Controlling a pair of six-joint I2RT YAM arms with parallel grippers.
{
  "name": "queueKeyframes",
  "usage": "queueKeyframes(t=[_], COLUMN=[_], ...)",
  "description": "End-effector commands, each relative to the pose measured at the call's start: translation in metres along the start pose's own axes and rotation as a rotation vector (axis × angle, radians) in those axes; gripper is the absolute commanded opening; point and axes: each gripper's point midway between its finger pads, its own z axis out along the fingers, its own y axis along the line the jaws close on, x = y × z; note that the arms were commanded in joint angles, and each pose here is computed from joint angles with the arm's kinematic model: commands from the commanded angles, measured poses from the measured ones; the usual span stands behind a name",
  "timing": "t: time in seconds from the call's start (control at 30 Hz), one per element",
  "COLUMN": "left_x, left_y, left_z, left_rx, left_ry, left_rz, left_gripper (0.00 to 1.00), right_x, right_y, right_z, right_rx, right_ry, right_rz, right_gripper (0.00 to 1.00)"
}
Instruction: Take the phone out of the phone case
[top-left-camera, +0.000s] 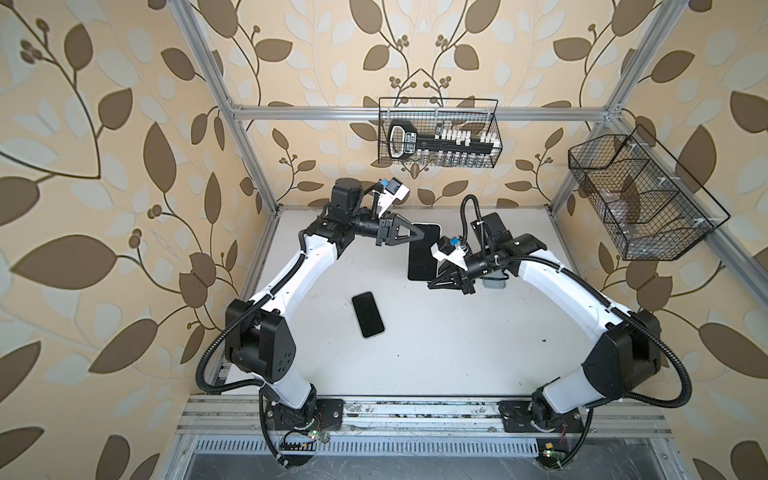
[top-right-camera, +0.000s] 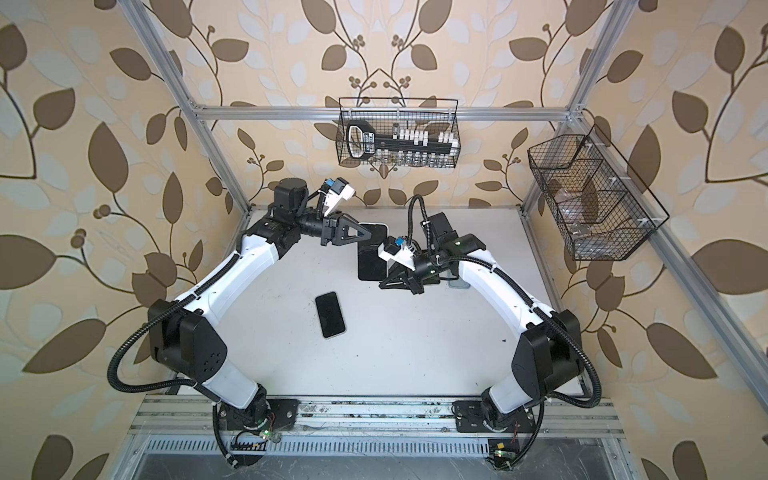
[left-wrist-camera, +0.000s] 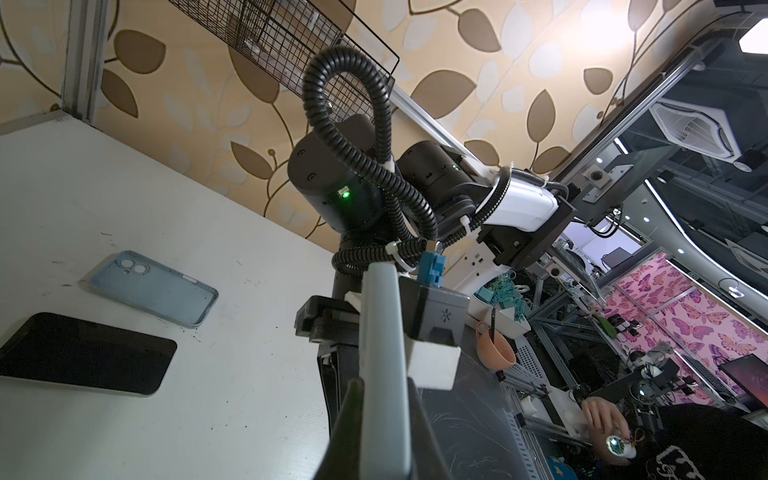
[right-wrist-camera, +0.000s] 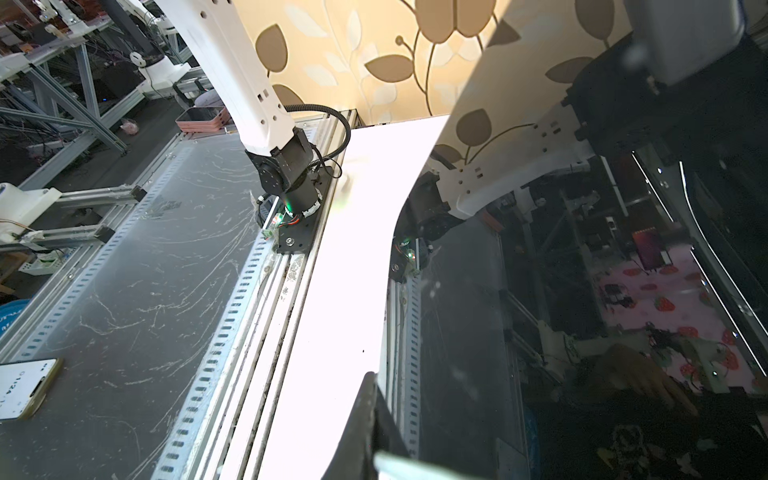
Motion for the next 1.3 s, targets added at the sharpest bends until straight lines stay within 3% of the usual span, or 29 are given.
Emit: queueKeyframes(t=[0.0,0.43,0.77,1.27], left_x=[-0.008,-0.009,-0.01,-0.01], left_y=[-0.085,-0.088,-0.089,-0.091], left_z=[-0.006,-0.006,-0.005,-0.004], left_rx=[0.216,0.232,0.239,0.243], left_ry=[0.083,0.105,0.113,0.119], left_rz=[0.043,0.008,0.007,0.006], left_gripper=[0.0,0.0,0.0,0.0], right_x=[0.035,0.053,0.063,0.064], right_y=[-0.019,-0.033,-0.051,-0.053], right_z=[0.004,0.002,-0.005,-0.014], right_rx=[0.056,0.069,0.201,0.239], right_ry=[0.139,0.24,0.307,0.303], right_rz=[0.003,0.048,0.052,0.05], right_gripper=[0.0,0.04,0.08,0.13])
